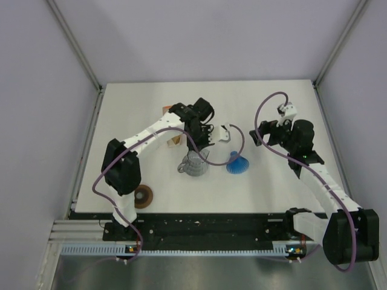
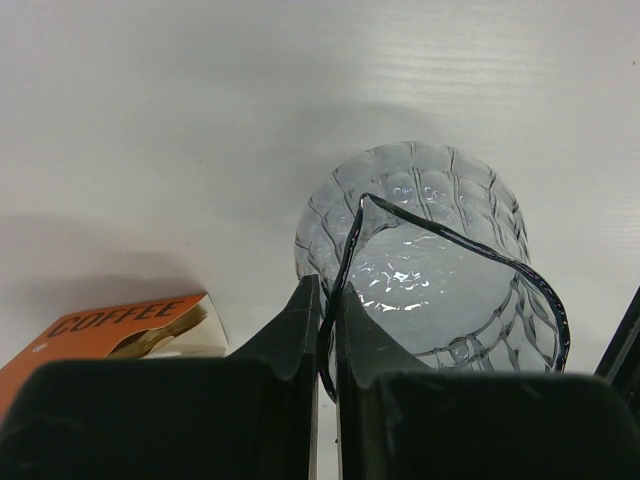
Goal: Place the coffee filter in the dripper
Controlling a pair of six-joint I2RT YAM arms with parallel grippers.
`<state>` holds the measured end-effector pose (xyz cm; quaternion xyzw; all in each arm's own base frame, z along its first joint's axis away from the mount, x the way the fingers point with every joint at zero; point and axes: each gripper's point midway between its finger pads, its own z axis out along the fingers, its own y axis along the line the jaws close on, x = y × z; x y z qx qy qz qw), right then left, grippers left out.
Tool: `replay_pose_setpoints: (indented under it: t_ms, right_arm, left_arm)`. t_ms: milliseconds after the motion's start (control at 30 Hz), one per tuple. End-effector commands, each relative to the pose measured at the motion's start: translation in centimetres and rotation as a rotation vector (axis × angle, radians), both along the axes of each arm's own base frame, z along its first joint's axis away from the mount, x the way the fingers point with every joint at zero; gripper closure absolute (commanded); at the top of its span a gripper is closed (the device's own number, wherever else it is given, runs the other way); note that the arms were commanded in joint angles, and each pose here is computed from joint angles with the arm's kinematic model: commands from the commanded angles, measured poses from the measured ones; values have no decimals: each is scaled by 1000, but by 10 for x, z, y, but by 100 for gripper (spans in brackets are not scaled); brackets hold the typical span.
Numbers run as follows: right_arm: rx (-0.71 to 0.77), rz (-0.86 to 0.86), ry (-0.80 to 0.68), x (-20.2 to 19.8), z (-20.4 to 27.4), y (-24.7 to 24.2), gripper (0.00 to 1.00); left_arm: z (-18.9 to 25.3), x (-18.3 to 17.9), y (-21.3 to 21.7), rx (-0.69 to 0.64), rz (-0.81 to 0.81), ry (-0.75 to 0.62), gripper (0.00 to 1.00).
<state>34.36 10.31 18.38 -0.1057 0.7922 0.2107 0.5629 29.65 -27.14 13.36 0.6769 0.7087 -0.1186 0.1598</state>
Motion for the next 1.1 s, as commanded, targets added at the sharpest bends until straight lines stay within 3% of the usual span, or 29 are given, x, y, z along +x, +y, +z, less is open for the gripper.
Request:
replay_pose_setpoints:
  t_ms: [0,333,400,633,733,833,933,1067]
  right_arm:
    - [-2,12,-103,5,33,4,2]
    - [-7,8,-116,4,37,4,2]
    - [-6,8,-121,4,39,4,2]
    - [-5,11,-127,3,41,4,2]
    - [-3,12,-127,3,42,5,2]
    - [-2,15,-130,2,44,5,2]
    - [4,17,-143,0,48,6,1]
    - [18,31,-149,-1,49,9,2]
  left_arm:
    - [-6,13,1,-6,-45,-75,100]
    - [-44,4,-7,-65,-36,-40,98]
    - [-43,3,-6,-68,-32,-41,90]
    - [4,7,-5,-107,63,-72,42]
    - [39,-2,2,-142,104,-50,37]
    - [73,-14,25,-190,174,5,36]
    - [89,-29,76,-196,269,46,36]
    - [60,-47,167,-104,488,78,37]
